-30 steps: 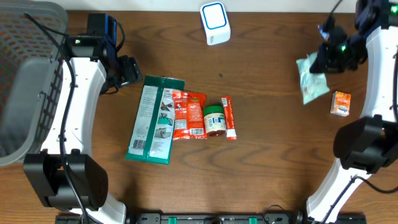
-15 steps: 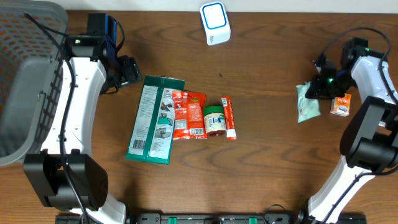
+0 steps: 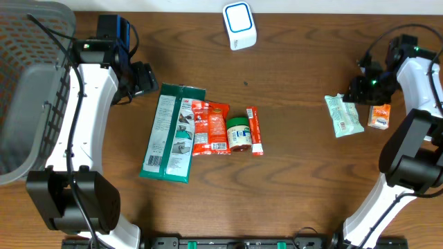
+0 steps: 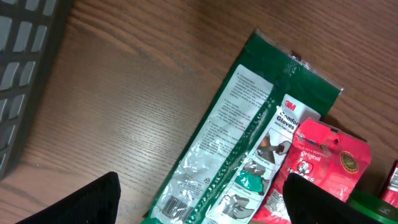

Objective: Scan the item barcode
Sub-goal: 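Carry the wipes pack right and lower it beside the Kleenex pack, then release the wipes pack and move the right gripper back toward the items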

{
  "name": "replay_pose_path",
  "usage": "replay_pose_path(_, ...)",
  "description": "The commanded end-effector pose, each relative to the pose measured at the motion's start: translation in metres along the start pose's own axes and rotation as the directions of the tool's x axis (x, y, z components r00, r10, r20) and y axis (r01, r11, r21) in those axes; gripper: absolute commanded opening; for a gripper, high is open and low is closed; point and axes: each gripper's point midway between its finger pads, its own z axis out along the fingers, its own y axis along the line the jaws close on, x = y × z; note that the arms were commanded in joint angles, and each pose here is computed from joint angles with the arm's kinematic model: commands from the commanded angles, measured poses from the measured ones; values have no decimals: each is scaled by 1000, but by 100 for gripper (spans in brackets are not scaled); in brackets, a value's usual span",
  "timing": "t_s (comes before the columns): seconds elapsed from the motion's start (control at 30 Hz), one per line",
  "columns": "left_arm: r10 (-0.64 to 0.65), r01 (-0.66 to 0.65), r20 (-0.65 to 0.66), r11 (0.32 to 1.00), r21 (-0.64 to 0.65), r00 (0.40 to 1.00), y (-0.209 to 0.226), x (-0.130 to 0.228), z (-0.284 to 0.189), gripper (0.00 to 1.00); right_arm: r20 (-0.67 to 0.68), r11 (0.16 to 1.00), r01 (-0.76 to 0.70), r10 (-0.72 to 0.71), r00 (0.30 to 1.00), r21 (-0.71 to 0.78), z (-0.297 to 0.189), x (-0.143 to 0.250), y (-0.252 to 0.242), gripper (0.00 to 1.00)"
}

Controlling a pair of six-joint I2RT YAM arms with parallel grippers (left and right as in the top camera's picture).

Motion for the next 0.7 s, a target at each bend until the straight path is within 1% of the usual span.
replay_pose_path(0.0, 8, -8, 19, 1000, -2, 1000, 1, -3, -6, 84, 24, 990, -6, 10, 1000, -138, -13, -6, 37, 37)
replay_pose_path(0.03, 8, -8, 19, 1000, -2, 1000, 1, -3, -6, 84, 7, 990, -5, 6, 1000, -139, -11, -2, 40, 29)
replay_pose_path(0.1, 8, -8, 19, 1000, -2, 1000, 1, -3, -6, 84, -21, 989, 5, -8, 1000, -145, -2, 4, 48, 17)
replay_pose_path(0.2, 8, -8, 19, 1000, -2, 1000, 1, -3, -6, 84, -47, 991, 40, -46, 998, -125, 17, 13, 57, 10)
replay_pose_path(0.3, 8, -8, 19, 1000, -2, 1000, 1, -3, -6, 84, -82, 994, 79, -85, 993, -73, 40, 25, 60, 10)
replay_pose_path(0.43, 8, -8, 19, 1000, -2, 1000, 1, -3, -6, 84, -134, 990, 135, -128, 983, 40, 69, 44, 52, 11)
replay_pose_path(0.47, 8, -8, 19, 1000, -2, 1000, 1, -3, -6, 84, -146, 987, 142, -130, 981, 74, 71, 47, 47, 10)
replay_pose_path(0.53, 8, -8, 19, 1000, -2, 1000, 1, -3, -6, 84, -157, 980, 141, -119, 980, 138, 70, 48, 37, 4)
replay_pose_path(0.6, 8, -8, 19, 1000, -2, 1000, 1, -3, -6, 84, -136, 977, 104, -79, 988, 186, 68, 43, 29, 2)
replay_pose_path(0.67, 8, -8, 19, 1000, -2, 1000, 1, -3, -6, 84, -109, 977, 81, -60, 992, 197, 66, 37, 26, 2)
